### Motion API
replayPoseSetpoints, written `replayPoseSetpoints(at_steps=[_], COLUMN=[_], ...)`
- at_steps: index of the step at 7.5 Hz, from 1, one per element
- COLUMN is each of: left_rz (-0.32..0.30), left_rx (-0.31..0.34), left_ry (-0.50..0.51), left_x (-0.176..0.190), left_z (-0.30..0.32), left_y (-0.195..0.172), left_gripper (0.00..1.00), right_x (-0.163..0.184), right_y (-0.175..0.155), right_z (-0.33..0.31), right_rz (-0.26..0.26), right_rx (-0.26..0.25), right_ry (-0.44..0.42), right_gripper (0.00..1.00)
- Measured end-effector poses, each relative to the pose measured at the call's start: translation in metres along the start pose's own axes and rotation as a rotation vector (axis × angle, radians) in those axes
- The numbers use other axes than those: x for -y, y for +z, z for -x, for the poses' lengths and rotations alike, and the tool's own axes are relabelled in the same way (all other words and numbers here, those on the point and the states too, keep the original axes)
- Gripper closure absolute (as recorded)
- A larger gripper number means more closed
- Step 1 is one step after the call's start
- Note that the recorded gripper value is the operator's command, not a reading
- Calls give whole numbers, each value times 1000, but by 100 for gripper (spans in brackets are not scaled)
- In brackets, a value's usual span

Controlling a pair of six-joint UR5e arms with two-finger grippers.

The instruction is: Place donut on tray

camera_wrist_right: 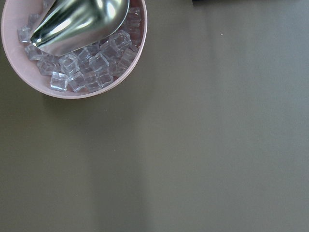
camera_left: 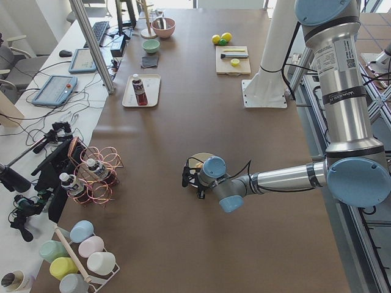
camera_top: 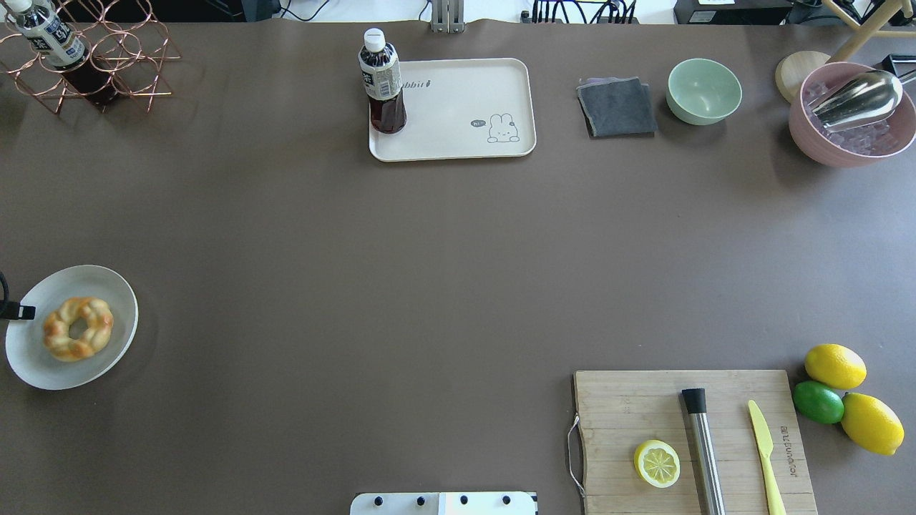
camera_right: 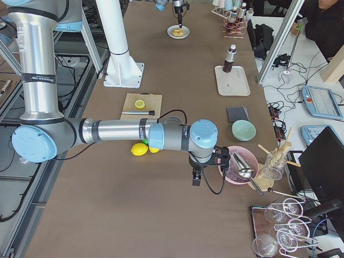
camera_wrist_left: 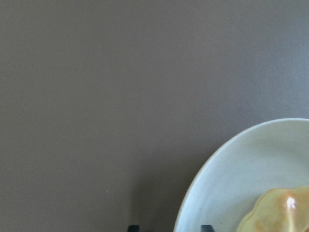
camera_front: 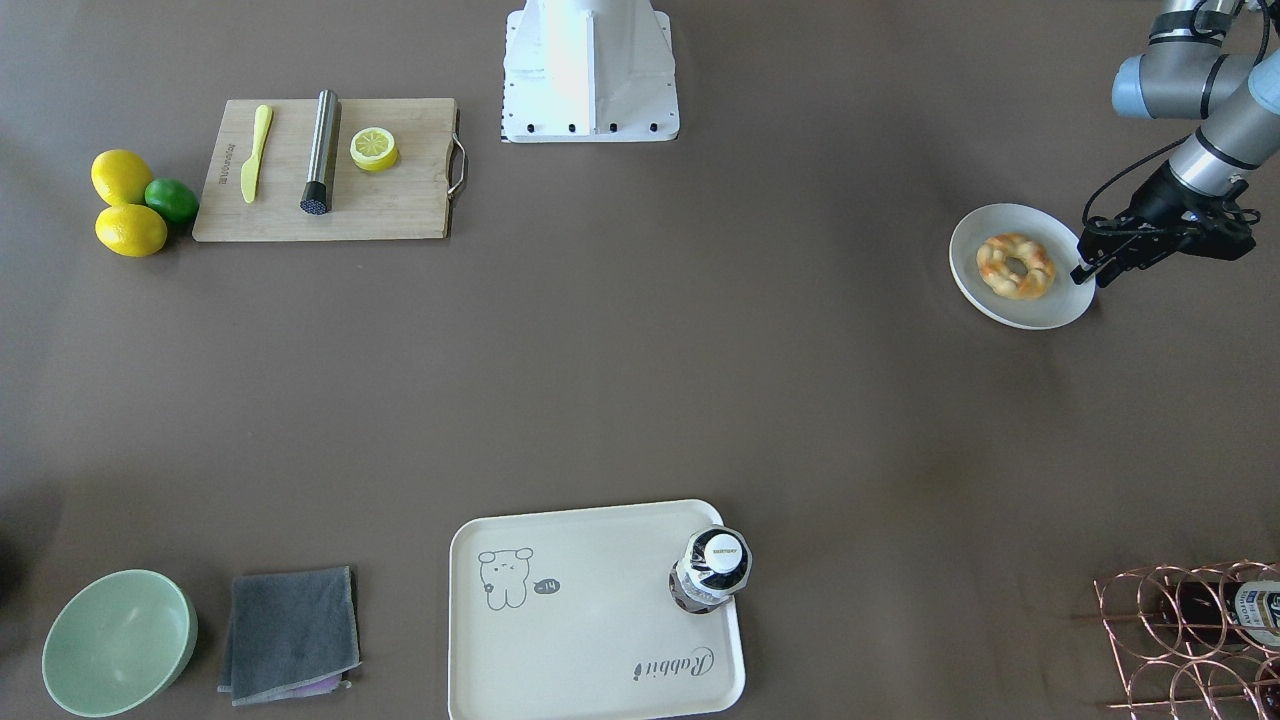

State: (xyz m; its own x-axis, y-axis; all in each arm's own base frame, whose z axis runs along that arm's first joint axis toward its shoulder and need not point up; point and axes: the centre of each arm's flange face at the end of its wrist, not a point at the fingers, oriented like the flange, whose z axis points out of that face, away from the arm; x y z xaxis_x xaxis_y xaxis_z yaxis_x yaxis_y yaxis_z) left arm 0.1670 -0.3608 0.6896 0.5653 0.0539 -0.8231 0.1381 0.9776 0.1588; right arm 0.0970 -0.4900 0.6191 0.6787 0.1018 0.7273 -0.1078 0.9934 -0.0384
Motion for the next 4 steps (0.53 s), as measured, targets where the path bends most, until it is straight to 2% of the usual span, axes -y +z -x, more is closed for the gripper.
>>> replayPoseSetpoints(at_steps=[4], left_rz=[-5], left_rx=[-29], left_ry=[16], left_x=[-2], left_z=[-1], left_y=[1], left_gripper=[100], right_x=[4], right_y=[-1], right_z=[1], right_rz=[-2], right_rx=[-5], right_ry=[-2], right_gripper=[0])
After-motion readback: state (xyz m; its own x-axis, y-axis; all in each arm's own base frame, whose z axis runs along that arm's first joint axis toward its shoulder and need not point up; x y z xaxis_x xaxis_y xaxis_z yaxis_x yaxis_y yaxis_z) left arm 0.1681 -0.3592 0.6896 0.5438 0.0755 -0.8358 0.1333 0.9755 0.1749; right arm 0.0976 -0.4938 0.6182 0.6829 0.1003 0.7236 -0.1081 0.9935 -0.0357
